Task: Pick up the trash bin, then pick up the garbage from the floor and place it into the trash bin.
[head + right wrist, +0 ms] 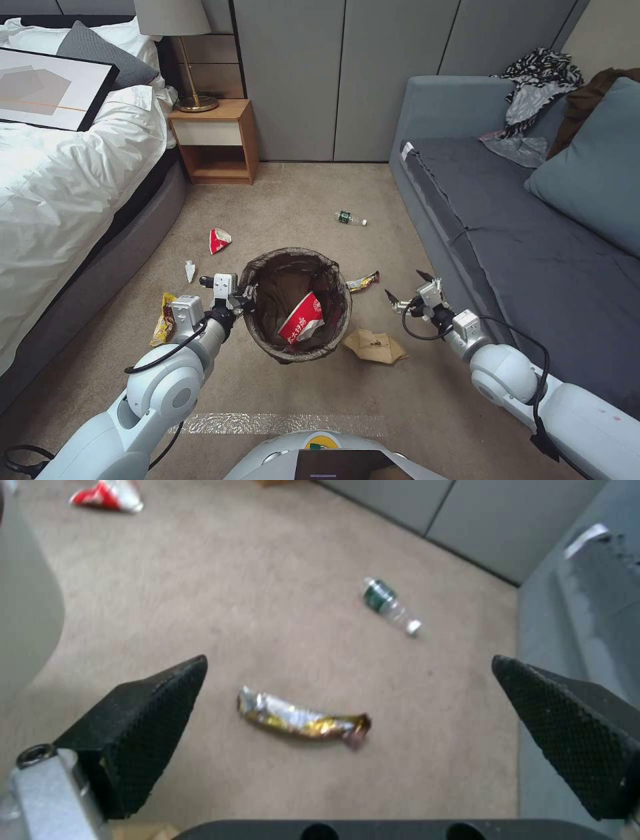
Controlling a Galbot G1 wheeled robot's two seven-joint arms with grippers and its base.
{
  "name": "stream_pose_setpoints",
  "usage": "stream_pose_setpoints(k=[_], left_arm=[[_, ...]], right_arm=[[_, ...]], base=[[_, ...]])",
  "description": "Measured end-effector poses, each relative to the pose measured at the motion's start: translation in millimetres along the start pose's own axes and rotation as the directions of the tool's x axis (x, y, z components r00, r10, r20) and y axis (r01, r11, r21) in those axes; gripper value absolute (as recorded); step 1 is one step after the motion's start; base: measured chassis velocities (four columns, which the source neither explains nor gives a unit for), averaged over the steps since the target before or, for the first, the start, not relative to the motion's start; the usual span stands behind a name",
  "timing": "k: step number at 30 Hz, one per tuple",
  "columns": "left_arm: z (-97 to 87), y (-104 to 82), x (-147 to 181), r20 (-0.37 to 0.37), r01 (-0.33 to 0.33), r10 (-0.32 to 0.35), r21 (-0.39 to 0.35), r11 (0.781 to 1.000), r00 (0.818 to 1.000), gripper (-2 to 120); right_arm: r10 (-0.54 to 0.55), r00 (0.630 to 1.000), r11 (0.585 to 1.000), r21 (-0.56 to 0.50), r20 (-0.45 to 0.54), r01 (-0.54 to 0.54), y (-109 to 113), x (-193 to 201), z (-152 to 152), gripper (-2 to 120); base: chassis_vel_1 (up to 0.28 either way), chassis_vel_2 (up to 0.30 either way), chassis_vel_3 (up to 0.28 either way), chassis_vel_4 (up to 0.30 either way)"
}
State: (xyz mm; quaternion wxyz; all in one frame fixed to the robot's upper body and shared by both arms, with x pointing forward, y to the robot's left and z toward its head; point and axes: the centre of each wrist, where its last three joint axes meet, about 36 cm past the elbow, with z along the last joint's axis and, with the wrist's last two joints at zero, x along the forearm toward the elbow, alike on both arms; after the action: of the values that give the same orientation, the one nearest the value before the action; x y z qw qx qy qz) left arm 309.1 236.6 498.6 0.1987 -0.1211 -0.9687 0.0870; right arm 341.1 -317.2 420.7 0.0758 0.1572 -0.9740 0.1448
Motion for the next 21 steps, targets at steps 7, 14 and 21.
stream_pose_setpoints(k=[7, 14, 21], left_arm=[[0.9, -1.7, -2.3, 0.000, -0.005, 0.005, 0.005, 1.000, 1.000, 6], [-1.2, -0.5, -5.5, 0.005, -0.004, 0.004, -0.001, 1.000, 1.000, 6], [-1.0, -2.1, -7.2, 0.006, -0.009, 0.009, 0.001, 1.000, 1.000, 6]], right_arm=[[-0.105, 0.988, 0.990, 0.084, -0.114, 0.115, -13.7, -7.6, 38.0, 100], [-0.182, 0.969, 0.980, 0.050, -0.168, 0.192, -11.4, -4.9, 74.3, 100], [-0.258, 0.950, 0.965, -0.003, -0.178, 0.262, -15.0, -6.2, 110.3, 100]], base=[[0.000, 0.000, 0.000, 0.000], [0.000, 0.000, 0.000, 0.000], [0.000, 0.000, 0.000, 0.000]])
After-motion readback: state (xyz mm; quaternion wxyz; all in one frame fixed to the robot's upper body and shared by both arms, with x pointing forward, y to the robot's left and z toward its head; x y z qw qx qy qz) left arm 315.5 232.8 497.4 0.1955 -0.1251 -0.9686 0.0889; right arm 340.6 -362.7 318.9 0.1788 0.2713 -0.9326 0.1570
